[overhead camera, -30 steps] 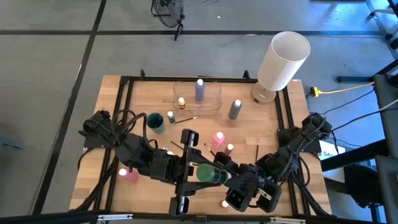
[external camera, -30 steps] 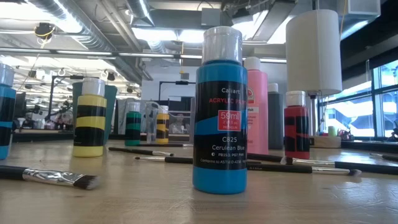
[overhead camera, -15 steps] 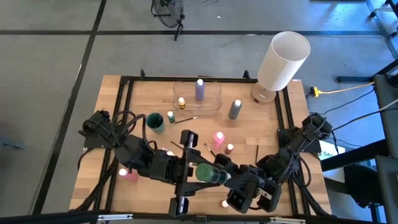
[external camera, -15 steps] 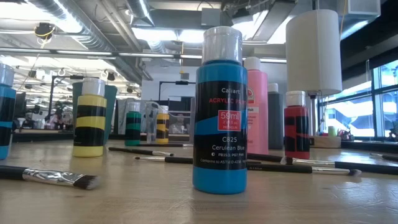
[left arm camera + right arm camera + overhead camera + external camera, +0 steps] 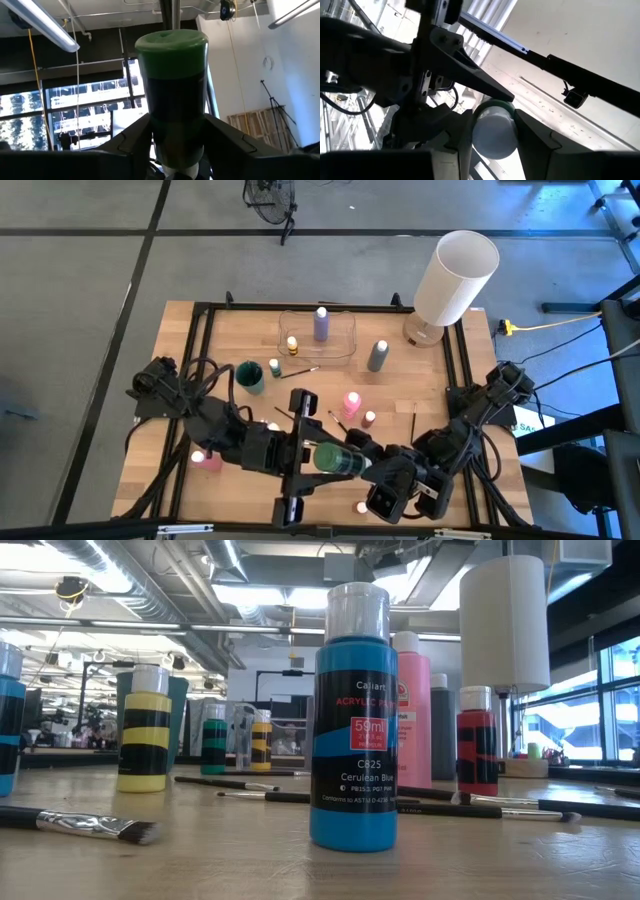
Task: Pick & Place Paint Supplies
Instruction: Put the green paint bottle into the transparent bin
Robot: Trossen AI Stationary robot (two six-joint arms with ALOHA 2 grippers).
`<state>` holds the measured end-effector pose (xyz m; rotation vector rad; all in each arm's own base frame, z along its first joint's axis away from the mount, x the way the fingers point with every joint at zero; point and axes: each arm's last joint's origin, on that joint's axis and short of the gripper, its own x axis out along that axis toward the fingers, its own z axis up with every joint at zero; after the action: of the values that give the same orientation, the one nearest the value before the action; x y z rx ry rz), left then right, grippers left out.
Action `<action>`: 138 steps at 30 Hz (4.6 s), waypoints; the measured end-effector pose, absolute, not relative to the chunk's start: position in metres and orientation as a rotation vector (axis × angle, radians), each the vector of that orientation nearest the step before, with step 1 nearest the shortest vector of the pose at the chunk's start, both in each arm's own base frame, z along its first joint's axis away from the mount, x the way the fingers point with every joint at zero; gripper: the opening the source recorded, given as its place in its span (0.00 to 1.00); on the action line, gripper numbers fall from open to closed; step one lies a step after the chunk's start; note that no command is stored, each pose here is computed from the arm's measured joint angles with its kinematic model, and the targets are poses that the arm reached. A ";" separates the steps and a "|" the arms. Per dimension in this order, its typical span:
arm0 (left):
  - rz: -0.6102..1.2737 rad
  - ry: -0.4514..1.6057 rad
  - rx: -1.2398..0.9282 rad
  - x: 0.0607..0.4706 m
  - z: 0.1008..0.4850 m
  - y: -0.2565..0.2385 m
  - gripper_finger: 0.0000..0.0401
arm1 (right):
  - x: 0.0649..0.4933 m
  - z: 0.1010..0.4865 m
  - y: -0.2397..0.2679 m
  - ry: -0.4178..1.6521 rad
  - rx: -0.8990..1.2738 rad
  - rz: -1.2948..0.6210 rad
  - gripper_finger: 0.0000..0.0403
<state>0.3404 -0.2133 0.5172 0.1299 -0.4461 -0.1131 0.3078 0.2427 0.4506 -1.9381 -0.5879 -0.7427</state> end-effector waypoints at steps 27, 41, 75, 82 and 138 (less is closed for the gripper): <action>0.223 -0.257 0.339 0.309 0.520 -0.229 0.63 | 0.306 0.454 0.238 -0.518 -1.867 -0.770 0.30; 0.559 0.102 0.464 0.286 0.495 -0.247 0.63 | 0.305 0.459 0.210 -0.356 -1.227 -0.805 0.30; 0.615 0.140 0.434 0.241 0.481 -0.284 0.63 | 0.354 0.497 0.046 0.266 -0.699 -1.267 0.30; 0.603 0.144 0.454 0.237 0.471 -0.285 0.63 | 0.375 0.467 0.032 0.280 -0.713 -1.251 0.30; 0.606 0.125 0.395 0.236 0.468 -0.285 0.63 | 0.384 0.366 -0.135 1.120 0.418 -0.472 0.30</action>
<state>0.2364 -0.2849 0.4682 0.3946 0.1252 0.6057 0.3839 -0.1353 0.3657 0.4181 1.1205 -0.4719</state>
